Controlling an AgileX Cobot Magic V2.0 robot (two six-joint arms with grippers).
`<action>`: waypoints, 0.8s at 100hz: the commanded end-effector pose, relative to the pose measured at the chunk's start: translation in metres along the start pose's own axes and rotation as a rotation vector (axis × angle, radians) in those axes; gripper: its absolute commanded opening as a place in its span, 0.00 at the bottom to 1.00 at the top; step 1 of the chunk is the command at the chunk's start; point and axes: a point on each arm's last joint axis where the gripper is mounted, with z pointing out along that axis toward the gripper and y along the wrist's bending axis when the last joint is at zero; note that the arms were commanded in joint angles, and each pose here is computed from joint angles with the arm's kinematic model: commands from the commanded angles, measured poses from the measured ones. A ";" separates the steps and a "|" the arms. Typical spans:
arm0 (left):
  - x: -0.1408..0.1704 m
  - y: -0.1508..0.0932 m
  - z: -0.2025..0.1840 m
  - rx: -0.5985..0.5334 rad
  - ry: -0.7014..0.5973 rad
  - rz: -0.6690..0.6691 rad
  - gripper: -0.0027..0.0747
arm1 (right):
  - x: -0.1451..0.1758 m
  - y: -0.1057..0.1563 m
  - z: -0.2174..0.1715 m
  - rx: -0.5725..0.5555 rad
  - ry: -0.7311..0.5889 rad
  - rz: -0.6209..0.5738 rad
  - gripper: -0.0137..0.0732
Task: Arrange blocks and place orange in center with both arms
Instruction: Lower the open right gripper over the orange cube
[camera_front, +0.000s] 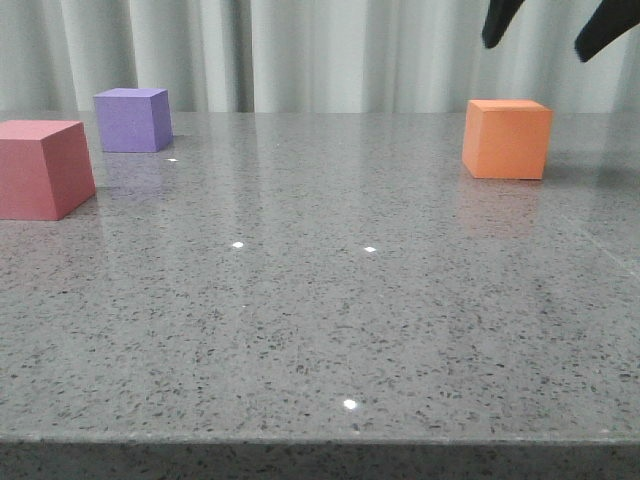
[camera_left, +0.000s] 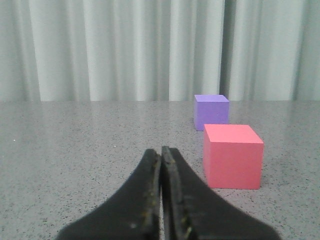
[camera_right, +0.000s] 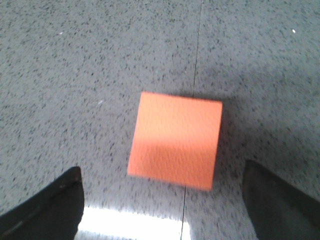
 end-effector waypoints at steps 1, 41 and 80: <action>0.006 0.000 -0.002 -0.001 -0.062 -0.004 0.01 | -0.021 0.003 -0.015 -0.003 -0.112 -0.016 0.89; 0.006 0.000 -0.002 -0.001 -0.062 -0.004 0.01 | -0.021 -0.003 0.039 0.033 -0.030 -0.028 0.89; 0.006 0.000 -0.002 -0.001 -0.062 -0.004 0.01 | -0.021 -0.002 0.034 0.028 -0.005 -0.022 0.52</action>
